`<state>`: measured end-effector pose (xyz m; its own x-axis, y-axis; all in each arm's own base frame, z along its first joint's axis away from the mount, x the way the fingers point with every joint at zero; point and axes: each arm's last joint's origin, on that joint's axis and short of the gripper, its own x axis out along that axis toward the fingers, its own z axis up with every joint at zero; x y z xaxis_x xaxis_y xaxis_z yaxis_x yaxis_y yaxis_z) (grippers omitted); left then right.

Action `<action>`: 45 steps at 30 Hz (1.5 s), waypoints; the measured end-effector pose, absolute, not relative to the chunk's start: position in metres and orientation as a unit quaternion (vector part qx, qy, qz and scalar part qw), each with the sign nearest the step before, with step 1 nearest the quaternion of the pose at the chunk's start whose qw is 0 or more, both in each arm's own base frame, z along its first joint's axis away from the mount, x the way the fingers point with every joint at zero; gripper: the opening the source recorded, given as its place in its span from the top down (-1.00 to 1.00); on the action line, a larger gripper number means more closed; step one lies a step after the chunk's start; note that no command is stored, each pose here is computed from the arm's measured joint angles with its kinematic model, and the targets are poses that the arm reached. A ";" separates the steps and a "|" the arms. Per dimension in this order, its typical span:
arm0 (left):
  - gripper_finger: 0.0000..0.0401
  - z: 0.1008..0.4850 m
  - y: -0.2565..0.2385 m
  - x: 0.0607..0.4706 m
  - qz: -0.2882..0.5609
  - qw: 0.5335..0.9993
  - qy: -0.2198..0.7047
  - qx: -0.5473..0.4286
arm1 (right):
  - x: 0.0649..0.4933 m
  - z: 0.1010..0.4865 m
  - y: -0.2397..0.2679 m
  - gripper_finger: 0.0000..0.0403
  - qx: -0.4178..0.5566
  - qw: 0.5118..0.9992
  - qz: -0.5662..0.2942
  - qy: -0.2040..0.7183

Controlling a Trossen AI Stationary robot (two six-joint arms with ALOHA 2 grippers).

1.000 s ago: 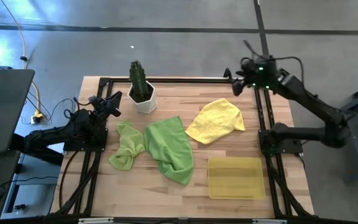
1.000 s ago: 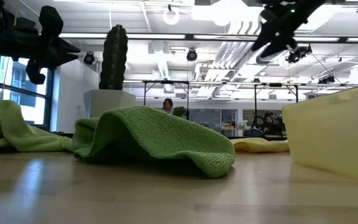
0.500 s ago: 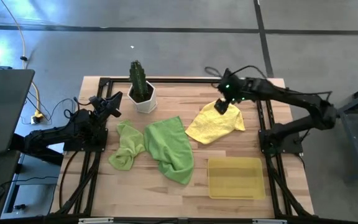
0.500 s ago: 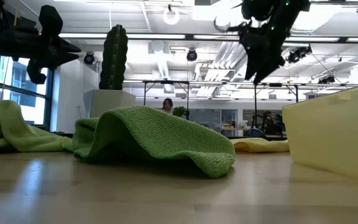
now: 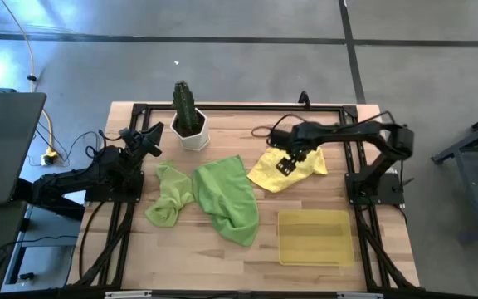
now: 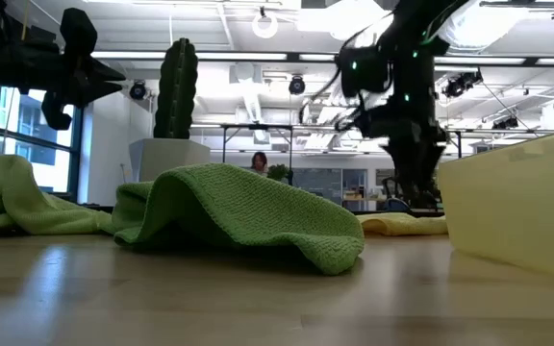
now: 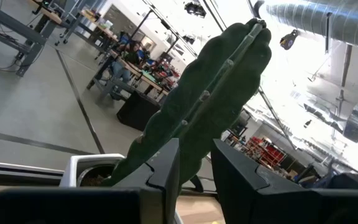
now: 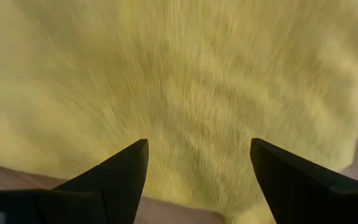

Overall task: Roll microfiber towels into tight, uniform cylinder then place into a basket
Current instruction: Fold the yellow towel

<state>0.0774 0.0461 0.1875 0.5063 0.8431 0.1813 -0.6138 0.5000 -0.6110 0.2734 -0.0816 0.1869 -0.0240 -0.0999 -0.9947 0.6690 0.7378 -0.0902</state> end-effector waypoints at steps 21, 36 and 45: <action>0.58 0.188 0.046 0.078 0.425 0.840 -0.233 -0.243 | 0.311 0.138 -0.079 -0.37 0.187 0.702 -0.245 0.642; 0.59 0.188 0.045 0.079 0.411 0.848 -0.230 -0.243 | 0.342 0.169 -0.083 -0.37 0.176 0.808 -0.157 0.540; 0.59 0.186 0.037 0.090 0.225 0.929 -0.165 -0.242 | 0.328 0.180 -0.085 -0.37 0.081 0.769 -0.205 0.600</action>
<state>0.0897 0.0370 0.1864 0.8445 0.4978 0.1975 -0.3384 0.7819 -0.5236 0.3283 -0.0847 0.1796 0.1957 -0.2185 -0.9560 0.4118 0.9031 -0.1221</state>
